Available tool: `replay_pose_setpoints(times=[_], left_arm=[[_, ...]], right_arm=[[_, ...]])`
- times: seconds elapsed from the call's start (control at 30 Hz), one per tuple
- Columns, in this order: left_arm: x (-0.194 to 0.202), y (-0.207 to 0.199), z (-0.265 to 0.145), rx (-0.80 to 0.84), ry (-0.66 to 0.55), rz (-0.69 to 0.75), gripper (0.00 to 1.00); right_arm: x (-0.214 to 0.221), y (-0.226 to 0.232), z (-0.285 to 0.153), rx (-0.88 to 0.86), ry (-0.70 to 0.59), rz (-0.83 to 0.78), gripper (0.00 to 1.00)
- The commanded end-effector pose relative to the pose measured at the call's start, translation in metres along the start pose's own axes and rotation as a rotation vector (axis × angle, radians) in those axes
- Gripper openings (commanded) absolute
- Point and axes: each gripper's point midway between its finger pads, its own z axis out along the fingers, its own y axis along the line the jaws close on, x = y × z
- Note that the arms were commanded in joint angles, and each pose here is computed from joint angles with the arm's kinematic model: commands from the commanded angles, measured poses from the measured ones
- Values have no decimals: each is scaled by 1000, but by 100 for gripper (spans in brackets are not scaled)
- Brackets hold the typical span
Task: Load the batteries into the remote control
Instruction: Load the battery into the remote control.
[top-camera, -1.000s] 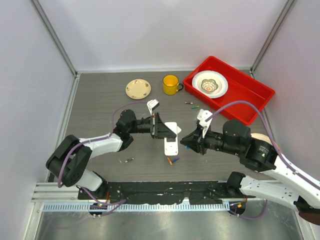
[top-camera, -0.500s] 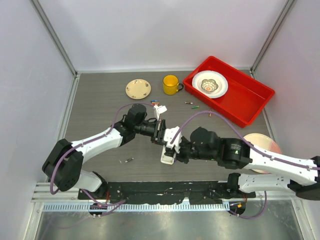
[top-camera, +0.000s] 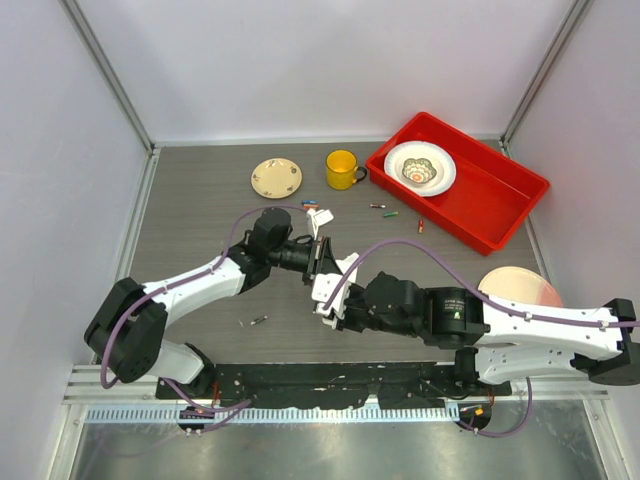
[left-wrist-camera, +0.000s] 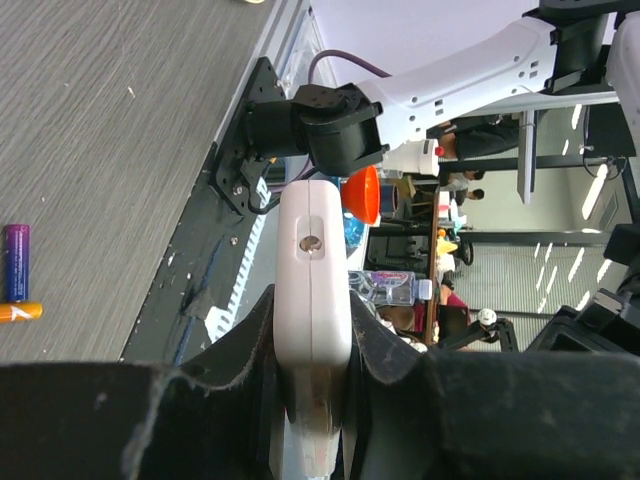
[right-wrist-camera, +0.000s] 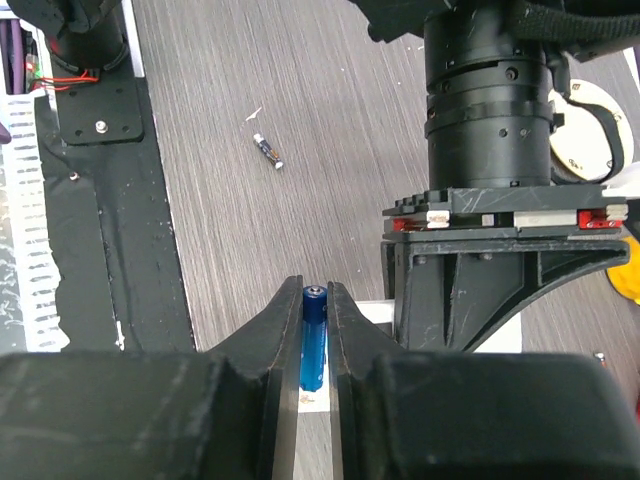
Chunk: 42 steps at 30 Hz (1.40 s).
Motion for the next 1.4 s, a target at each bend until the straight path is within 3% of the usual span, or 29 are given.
replay_pose_setpoints(times=[0.0,1.37], left_arm=[[-8,-24,-3,77,-33,59,0],[-23,-65,-10,173,-75,120,0]], right_arm=[[-12,-6,-3,45,-68,3,1],[39,4,-7,23,94,-24,1]])
